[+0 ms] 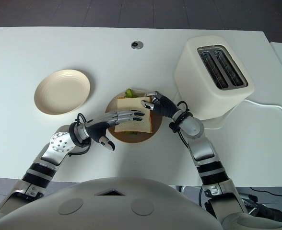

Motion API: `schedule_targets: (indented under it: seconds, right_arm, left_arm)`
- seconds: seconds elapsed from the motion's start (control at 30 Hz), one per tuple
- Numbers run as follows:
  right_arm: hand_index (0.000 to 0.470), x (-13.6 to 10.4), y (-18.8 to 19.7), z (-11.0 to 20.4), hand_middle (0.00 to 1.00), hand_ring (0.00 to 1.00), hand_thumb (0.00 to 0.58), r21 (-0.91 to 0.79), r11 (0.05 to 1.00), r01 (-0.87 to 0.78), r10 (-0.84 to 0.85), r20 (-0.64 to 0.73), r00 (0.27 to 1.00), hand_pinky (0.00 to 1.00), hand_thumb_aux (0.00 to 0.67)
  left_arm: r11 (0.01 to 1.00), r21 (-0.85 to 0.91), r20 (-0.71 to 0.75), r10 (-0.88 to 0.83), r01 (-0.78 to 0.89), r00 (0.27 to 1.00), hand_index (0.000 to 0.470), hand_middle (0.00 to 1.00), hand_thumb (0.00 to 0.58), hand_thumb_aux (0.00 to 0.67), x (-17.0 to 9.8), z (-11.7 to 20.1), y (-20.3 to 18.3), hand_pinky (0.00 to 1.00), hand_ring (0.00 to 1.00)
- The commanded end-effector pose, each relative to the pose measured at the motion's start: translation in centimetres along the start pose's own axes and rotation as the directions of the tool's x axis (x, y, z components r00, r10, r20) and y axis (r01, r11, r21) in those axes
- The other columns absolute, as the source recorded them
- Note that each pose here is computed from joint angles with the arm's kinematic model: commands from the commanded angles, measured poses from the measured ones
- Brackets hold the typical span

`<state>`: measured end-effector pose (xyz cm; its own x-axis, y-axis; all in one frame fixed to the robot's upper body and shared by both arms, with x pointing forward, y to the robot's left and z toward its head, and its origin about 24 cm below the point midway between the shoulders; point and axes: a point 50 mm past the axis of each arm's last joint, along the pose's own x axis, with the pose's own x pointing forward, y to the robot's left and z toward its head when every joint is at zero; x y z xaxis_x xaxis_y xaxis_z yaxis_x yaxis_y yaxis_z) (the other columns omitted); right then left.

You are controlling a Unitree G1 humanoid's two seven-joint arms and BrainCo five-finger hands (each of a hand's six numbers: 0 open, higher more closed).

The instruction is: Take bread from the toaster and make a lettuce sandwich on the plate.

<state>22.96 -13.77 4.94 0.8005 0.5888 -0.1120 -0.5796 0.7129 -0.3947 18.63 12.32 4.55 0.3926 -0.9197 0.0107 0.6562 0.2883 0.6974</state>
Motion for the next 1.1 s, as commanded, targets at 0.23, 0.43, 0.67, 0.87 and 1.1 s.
schedule_targets:
  seconds: [0.23, 0.43, 0.67, 0.87, 1.1]
  right_arm:
    - [0.000, 0.2, -3.7, 4.3, 1.00, 1.00, 0.000, -0.006, 0.970, 0.244, -0.237, 0.227, 0.945, 1.00, 0.000]
    - [0.000, 0.1, -4.2, 4.6, 1.00, 1.00, 0.000, 0.009, 0.963, 0.268, -0.262, 0.245, 0.933, 1.00, 0.000]
    - [0.470, -1.6, -1.3, 6.0, 1.00, 1.00, 0.580, 0.038, 0.999, -0.007, -0.008, 0.369, 0.929, 1.00, 0.670]
    - [0.470, -6.0, 2.3, 5.4, 1.00, 1.00, 0.580, -0.131, 0.888, -0.441, 0.457, 0.349, 0.818, 1.00, 0.670]
    - [0.470, -8.4, 4.2, -0.6, 1.00, 1.00, 0.580, -0.284, 0.662, -0.694, 0.712, -0.051, 0.700, 1.00, 0.670]
  left_arm:
    - [0.991, -0.054, -0.112, -0.131, 0.125, 0.985, 0.000, 0.00, 0.000, 0.000, -1.0, -1.5, -2.0, 0.00, 0.00]
    - [0.994, -0.050, -0.120, -0.104, 0.099, 0.987, 0.000, 0.00, 0.000, 0.000, -0.8, -1.7, -1.8, 0.00, 0.00]
    - [0.942, -0.201, 0.193, 0.306, -0.267, 0.932, 0.470, 0.69, 0.580, 0.670, 0.7, 2.6, 3.3, 0.69, 0.69]
    - [0.936, -0.353, 0.354, 0.140, -0.006, 0.925, 0.470, 1.00, 0.580, 0.670, -0.8, 5.2, 1.5, 1.00, 1.00]
    - [0.910, -0.217, 0.102, -0.340, 0.354, 0.935, 0.470, 1.00, 0.580, 0.670, -1.4, 1.2, -4.7, 1.00, 1.00]
